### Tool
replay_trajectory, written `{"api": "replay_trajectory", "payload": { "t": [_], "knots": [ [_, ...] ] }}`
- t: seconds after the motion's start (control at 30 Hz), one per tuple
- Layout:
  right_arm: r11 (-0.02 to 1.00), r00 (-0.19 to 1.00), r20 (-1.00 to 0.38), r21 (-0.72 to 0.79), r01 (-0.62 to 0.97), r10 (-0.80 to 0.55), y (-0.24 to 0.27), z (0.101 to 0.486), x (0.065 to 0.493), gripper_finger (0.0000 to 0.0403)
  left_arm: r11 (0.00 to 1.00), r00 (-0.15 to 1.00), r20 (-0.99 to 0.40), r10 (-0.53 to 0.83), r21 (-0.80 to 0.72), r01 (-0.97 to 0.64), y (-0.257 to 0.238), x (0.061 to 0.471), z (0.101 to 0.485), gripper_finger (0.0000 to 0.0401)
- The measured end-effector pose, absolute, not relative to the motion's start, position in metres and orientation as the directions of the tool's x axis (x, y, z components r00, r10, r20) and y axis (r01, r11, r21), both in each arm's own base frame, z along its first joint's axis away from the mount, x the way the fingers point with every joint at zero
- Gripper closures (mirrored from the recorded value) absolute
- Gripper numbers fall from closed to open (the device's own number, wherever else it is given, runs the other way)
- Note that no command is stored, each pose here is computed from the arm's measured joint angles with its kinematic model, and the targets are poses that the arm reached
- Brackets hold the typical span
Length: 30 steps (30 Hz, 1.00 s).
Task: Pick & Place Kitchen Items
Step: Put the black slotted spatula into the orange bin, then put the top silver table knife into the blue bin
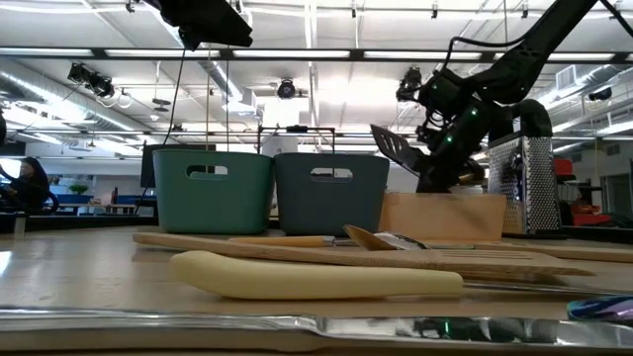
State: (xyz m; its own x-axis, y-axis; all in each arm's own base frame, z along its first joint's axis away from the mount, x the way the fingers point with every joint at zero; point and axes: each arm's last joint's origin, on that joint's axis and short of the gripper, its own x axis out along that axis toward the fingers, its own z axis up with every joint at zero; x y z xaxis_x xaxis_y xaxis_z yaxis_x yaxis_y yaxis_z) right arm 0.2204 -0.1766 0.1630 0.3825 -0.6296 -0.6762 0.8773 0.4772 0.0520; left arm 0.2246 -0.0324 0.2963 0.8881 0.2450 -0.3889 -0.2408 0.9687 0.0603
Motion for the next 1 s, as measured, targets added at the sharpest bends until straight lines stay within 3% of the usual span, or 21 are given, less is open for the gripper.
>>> {"api": "replay_trajectory", "payload": {
  "t": [0.07,0.27,0.4,0.73,1.0],
  "knots": [
    [0.478,0.377,-0.681,0.046,0.877,-0.628,-0.176,0.163,0.22,0.0326,0.969,0.888,-0.389,0.245,0.06,-0.241,-0.032,0.225,0.296,0.0286],
    [0.476,0.376,-0.682,0.047,0.878,-0.627,-0.176,0.162,0.22,0.0222,0.969,0.888,-0.389,0.245,0.06,-0.241,-0.032,0.225,0.296,0.0286],
    [0.475,0.374,-0.682,0.045,0.879,-0.628,-0.176,0.162,0.22,0.019,0.969,0.888,-0.389,0.245,0.06,-0.241,-0.032,0.225,0.296,0.0286],
    [0.488,0.398,-0.667,0.059,0.871,-0.63,-0.176,0.167,0.221,0.0202,0.969,0.888,-0.389,0.245,0.059,-0.241,-0.032,0.225,0.296,0.0286],
    [0.604,0.576,-0.588,0.177,0.777,-0.568,-0.164,0.201,0.215,0.0229,0.968,0.888,-0.389,0.245,0.04,-0.25,-0.032,0.225,0.296,0.0286]
  ]
}}
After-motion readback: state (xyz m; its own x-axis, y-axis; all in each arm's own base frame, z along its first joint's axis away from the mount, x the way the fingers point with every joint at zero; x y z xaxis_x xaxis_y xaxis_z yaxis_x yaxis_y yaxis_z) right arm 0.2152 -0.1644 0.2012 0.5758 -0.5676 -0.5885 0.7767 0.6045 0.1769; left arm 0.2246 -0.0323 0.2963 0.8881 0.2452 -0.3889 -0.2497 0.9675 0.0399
